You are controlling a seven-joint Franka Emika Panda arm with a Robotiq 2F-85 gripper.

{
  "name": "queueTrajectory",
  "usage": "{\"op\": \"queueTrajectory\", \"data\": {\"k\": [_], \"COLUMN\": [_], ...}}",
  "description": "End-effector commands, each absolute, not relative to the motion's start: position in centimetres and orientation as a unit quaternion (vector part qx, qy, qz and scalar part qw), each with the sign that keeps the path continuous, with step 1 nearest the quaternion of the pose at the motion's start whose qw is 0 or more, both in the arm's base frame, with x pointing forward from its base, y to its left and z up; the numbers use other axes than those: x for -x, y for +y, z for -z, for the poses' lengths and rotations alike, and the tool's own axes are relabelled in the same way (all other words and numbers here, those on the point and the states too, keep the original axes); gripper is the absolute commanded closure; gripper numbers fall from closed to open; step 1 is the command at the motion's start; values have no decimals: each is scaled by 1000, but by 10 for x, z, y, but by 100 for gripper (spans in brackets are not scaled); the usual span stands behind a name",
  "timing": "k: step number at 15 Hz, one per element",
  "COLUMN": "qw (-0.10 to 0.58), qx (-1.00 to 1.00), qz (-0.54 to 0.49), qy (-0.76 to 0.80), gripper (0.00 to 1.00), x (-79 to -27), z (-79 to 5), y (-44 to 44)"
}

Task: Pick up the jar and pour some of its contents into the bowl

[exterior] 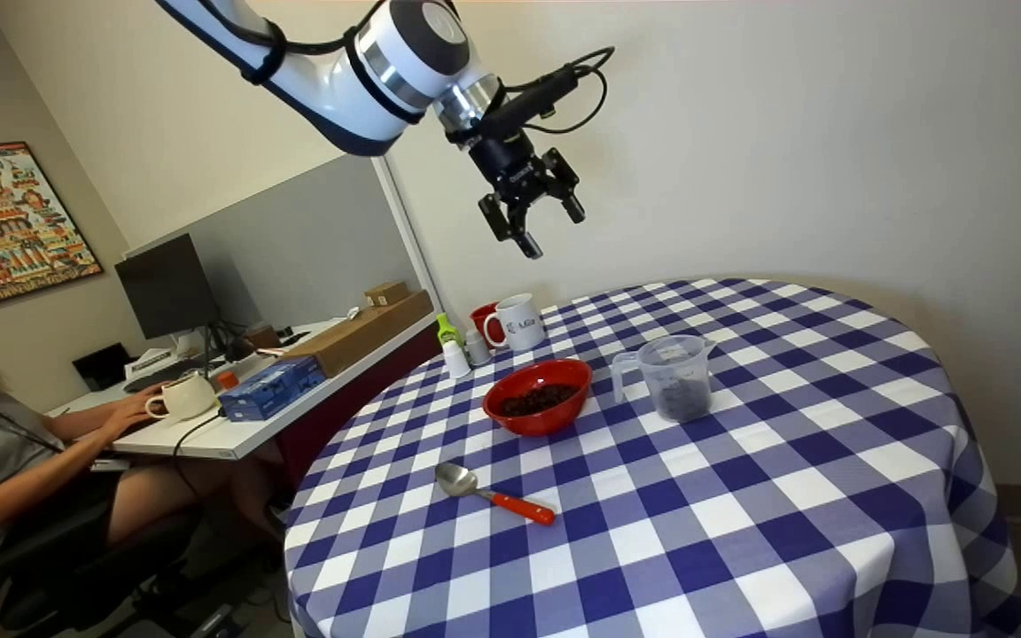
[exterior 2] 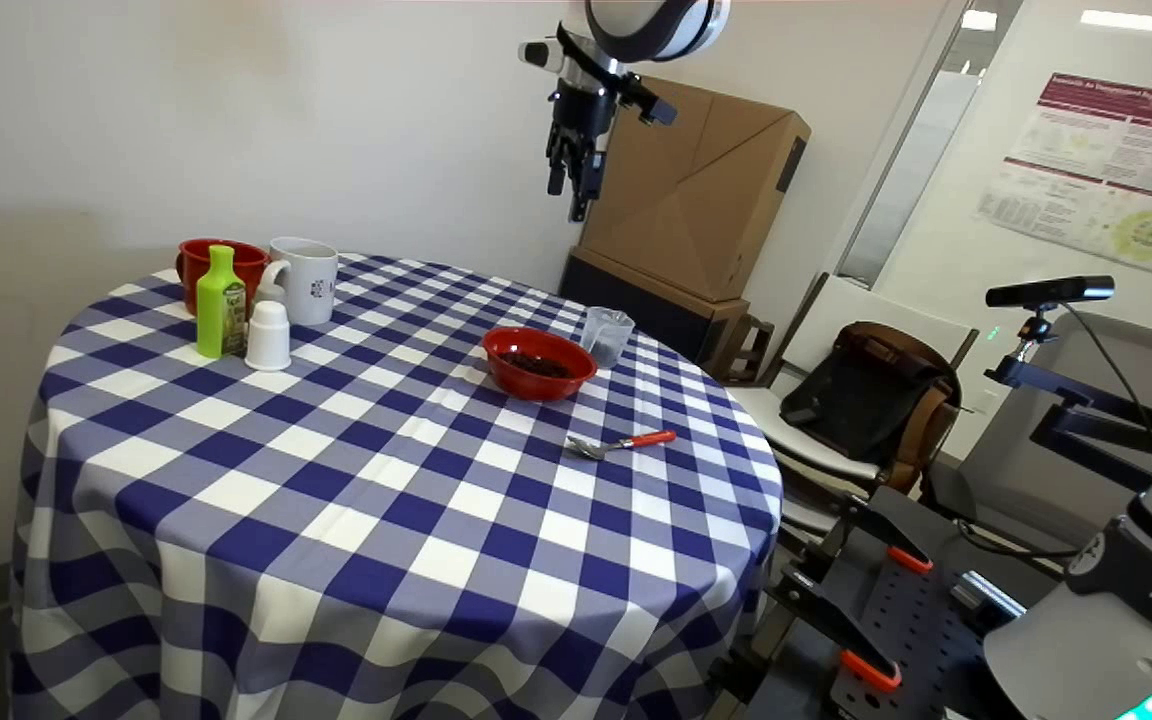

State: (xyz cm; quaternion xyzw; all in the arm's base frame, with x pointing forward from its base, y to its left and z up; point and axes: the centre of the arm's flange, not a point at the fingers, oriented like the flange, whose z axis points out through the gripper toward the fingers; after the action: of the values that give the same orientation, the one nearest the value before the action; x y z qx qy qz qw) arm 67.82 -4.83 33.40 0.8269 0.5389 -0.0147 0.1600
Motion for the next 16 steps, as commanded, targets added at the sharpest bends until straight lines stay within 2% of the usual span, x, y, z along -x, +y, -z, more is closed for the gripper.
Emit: {"op": "queueTrajectory", "data": {"k": [1, 6, 16], "qw": [135, 88, 58], "qx": [-825, -824, -724], "qz": [11, 36, 86], "qy": [548, 559, 682], "gripper": [0, 0, 0], "x": [-700, -696, -693], "z": [-309, -280, -244], "y": [-77, -100, -119]}}
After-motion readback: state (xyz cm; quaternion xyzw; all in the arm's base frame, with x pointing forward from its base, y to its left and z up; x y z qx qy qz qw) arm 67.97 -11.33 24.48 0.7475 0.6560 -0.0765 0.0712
